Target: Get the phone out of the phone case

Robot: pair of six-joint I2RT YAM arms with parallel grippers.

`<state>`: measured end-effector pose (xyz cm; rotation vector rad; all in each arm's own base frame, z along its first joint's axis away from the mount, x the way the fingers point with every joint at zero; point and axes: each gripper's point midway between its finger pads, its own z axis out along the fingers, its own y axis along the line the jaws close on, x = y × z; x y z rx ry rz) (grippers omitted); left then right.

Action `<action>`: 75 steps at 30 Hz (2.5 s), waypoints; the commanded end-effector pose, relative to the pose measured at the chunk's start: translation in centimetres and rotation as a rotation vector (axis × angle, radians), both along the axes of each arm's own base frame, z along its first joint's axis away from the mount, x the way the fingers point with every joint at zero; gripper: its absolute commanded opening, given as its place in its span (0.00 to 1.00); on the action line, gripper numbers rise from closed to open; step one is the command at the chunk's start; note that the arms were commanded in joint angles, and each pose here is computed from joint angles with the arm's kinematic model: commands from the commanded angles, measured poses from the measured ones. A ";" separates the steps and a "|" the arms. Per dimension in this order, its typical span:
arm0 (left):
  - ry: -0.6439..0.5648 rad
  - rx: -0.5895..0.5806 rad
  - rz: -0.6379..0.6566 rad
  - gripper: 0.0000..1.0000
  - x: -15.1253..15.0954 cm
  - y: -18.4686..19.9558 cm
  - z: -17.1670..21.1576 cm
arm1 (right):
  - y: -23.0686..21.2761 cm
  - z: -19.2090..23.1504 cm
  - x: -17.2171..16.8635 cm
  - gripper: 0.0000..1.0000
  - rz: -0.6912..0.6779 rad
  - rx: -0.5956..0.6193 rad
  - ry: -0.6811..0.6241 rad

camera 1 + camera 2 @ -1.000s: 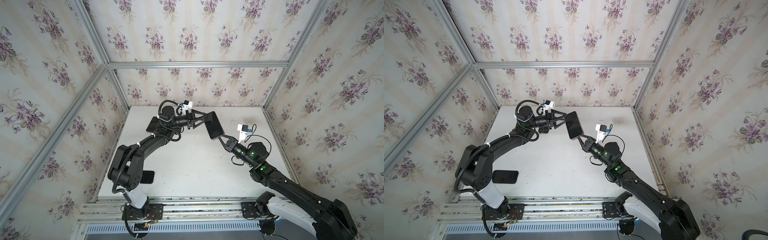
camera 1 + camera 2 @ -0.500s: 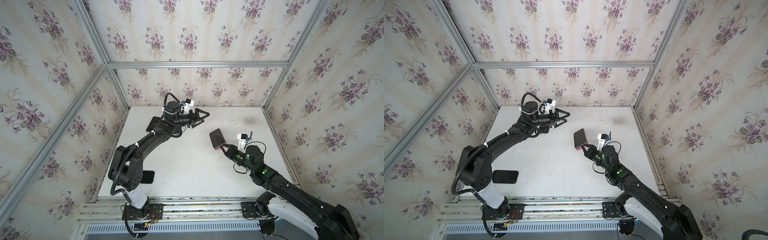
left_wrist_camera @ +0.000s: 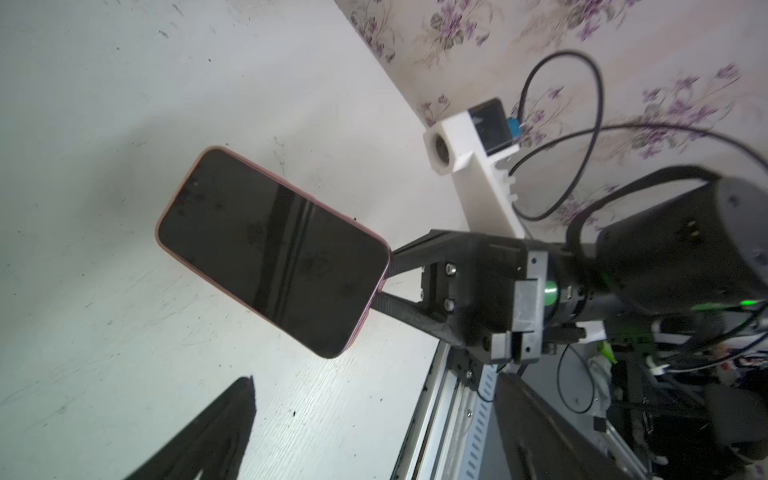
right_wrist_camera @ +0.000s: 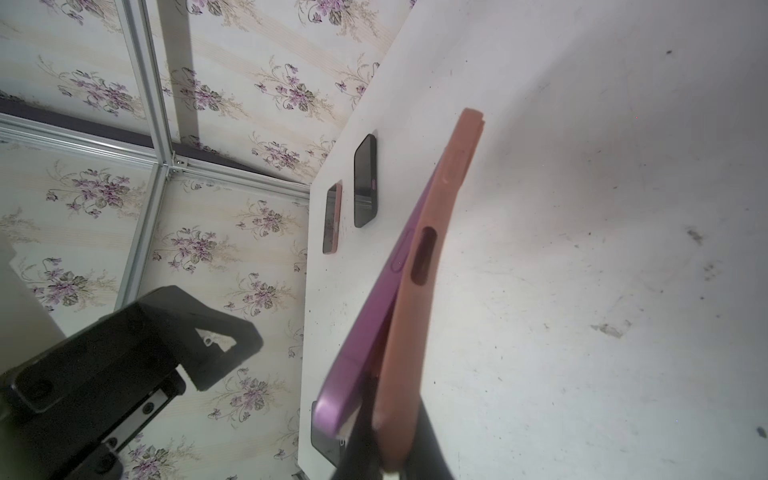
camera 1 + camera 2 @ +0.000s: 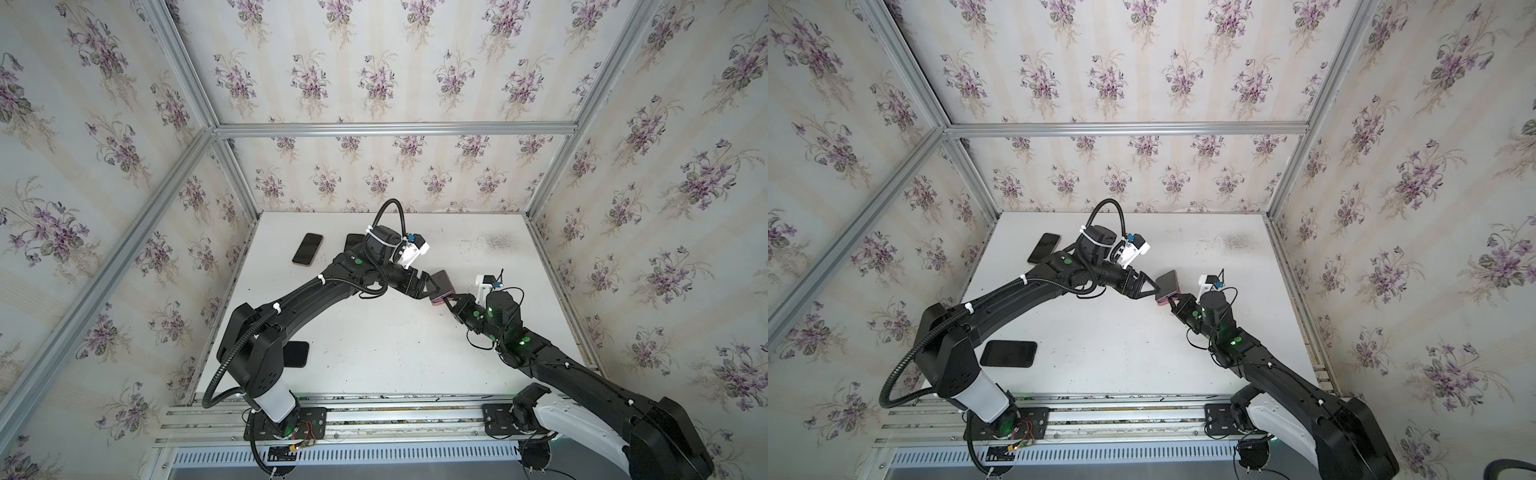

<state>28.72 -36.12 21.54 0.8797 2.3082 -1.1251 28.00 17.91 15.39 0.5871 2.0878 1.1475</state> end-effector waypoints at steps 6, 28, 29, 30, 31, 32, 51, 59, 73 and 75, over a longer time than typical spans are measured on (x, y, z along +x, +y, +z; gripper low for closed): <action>-0.119 0.219 -0.050 0.85 0.2 -0.4 -3.7 | 0.6 1.7 0.7 0.00 0.006 0.055 -0.054; -0.226 0.353 -0.003 0.74 2.4 -2.2 -5.8 | 0.8 2.1 0.1 0.00 0.020 0.086 -0.046; -0.239 0.365 0.001 0.73 2.5 -2.2 -5.8 | 0.8 2.2 0.1 0.00 0.020 0.088 -0.049; -0.248 0.372 0.012 0.72 2.7 -2.2 -5.8 | 0.7 2.3 0.1 0.00 0.020 0.090 -0.048; -0.256 0.381 0.024 0.71 2.9 -2.1 -5.8 | 0.7 2.4 0.0 0.00 0.021 0.091 -0.052; -0.267 0.392 0.037 0.69 3.2 -2.0 -5.8 | 0.7 2.4 0.0 0.00 0.020 0.094 -0.053; -0.382 0.414 0.043 0.31 3.2 -3.5 -4.7 | 0.2 1.7 -0.6 0.00 0.001 0.114 -0.031; -0.431 0.386 0.064 0.12 2.8 -3.4 -2.7 | 0.0 1.3 -0.7 0.00 -0.016 0.108 0.005; -0.637 0.469 0.208 0.00 3.5 2.0 2.2 | -3.3 -1.5 -2.2 0.00 -0.159 0.039 0.107; -0.659 0.498 0.219 0.00 3.4 3.0 2.2 | -3.8 -1.8 -2.4 0.00 -0.184 0.040 0.115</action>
